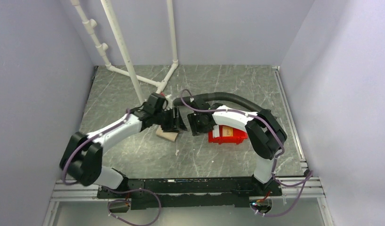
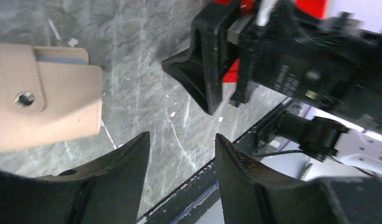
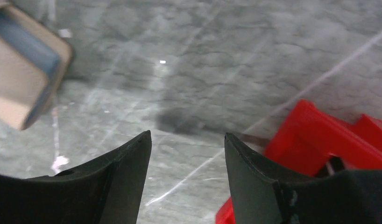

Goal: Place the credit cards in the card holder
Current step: Move the storage box to the center of the board, then reset both arms

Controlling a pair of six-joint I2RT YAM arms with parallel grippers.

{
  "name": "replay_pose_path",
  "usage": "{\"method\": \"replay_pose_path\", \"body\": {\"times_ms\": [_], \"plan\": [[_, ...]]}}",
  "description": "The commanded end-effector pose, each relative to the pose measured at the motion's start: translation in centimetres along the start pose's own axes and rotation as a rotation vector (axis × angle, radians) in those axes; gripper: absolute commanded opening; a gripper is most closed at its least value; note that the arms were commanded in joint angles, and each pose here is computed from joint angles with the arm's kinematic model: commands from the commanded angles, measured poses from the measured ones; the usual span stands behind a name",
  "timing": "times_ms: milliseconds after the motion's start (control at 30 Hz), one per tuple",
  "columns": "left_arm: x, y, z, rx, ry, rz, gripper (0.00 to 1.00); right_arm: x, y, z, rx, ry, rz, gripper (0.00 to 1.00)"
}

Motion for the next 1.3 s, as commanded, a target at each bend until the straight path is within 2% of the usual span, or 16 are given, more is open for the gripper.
{"method": "replay_pose_path", "body": {"times_ms": [0, 200, 400, 533, 700, 867, 1033, 1267], "plan": [[-0.7, -4.4, -0.8, -0.063, -0.09, 0.013, 0.57, -0.4, 0.8, -2.7, 0.111, -0.064, -0.1, 0.61], [-0.2, -9.2, -0.3, -0.16, -0.143, 0.088, 0.54, 0.6, 2.3, -6.8, 0.176, -0.153, -0.131, 0.62], [0.6, -9.8, 3.0, -0.336, -0.119, 0.121, 0.44, 1.2, 3.7, -10.4, 0.189, -0.254, -0.157, 0.62], [0.6, -7.7, 6.6, -0.399, -0.001, 0.096, 0.38, 1.0, 5.3, -10.9, 0.158, -0.257, -0.219, 0.63], [0.3, -2.3, 10.9, -0.461, 0.149, -0.016, 0.38, 0.4, 8.5, -9.8, 0.042, -0.208, -0.322, 0.63], [0.0, 4.3, 14.5, -0.626, 0.236, -0.115, 0.43, 0.3, 12.4, -9.0, -0.028, -0.195, -0.405, 0.64], [-4.3, 9.9, 8.5, -0.44, 0.202, -0.319, 0.61, 0.4, 17.9, -8.2, -0.122, -0.169, -0.549, 0.69], [-8.3, 20.2, -1.7, -0.224, -0.017, -0.628, 0.71, 0.6, 31.4, -7.3, -0.253, -0.069, -0.981, 0.96]]}}
Point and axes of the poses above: each gripper's point midway between its finger pads, its own y axis back along the fingers, its own z axis along the line the jaws close on, x = y × z, the point moved 7 cm from there along y, back along the fingers, and after that the axes turned 7 degrees about -y, right-handed, at the moved point
